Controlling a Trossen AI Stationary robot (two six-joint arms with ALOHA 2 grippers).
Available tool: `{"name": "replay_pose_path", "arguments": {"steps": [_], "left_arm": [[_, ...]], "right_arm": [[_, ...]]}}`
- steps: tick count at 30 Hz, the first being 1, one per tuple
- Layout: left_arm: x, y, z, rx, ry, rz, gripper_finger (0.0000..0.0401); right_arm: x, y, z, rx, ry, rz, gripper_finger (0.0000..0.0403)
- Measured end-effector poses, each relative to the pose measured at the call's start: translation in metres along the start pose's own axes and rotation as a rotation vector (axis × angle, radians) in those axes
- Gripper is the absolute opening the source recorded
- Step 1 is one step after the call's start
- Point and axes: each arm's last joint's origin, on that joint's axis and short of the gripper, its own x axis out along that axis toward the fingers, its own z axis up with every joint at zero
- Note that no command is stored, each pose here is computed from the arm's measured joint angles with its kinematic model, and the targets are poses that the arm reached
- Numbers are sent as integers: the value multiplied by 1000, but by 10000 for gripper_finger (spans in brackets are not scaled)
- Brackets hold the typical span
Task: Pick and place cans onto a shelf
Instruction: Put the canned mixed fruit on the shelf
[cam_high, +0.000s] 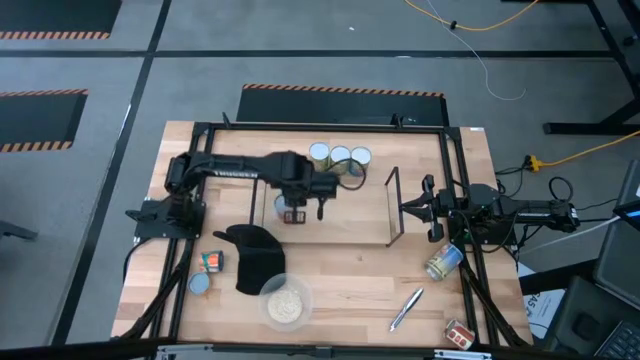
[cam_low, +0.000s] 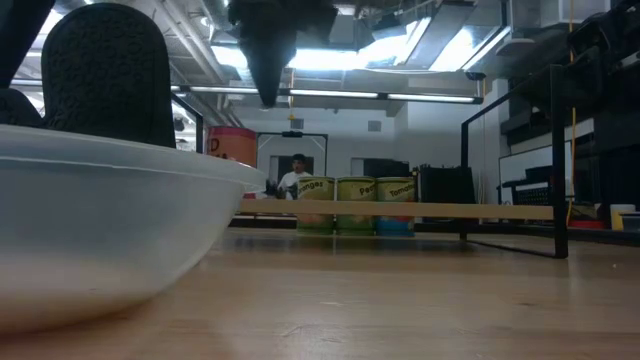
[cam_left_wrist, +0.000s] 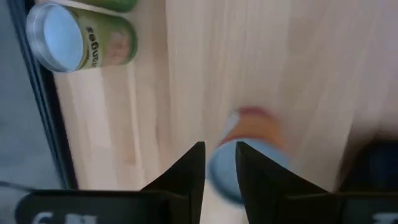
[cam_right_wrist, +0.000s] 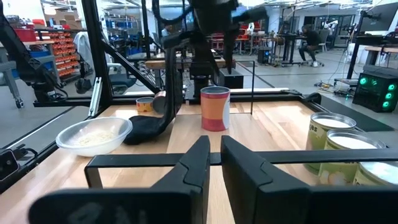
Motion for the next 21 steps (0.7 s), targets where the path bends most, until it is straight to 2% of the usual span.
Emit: {"name": "replay_pose_path", "arguments": {"steps": [2,8,12,15,18,21], "left_arm": [[2,9,-2,39,21,1,83],[8,24,-3,17,35,16,83],[9,27,-4,38,36,-49,84],[9,26,-4,116,28,-108,84],[9,25,-5,232,26,-113,84],[9,25,-5,297,23,-111,84]], "right_arm": [[0,0,0,16,0,0,46],[0,0,0,29,-1,0,46],[0,0,0,28,0,0,46],[0,0,0,27,-1,1,46],[0,0,0,26,-1,0,46],[0,0,0,26,0,0,46]]}}
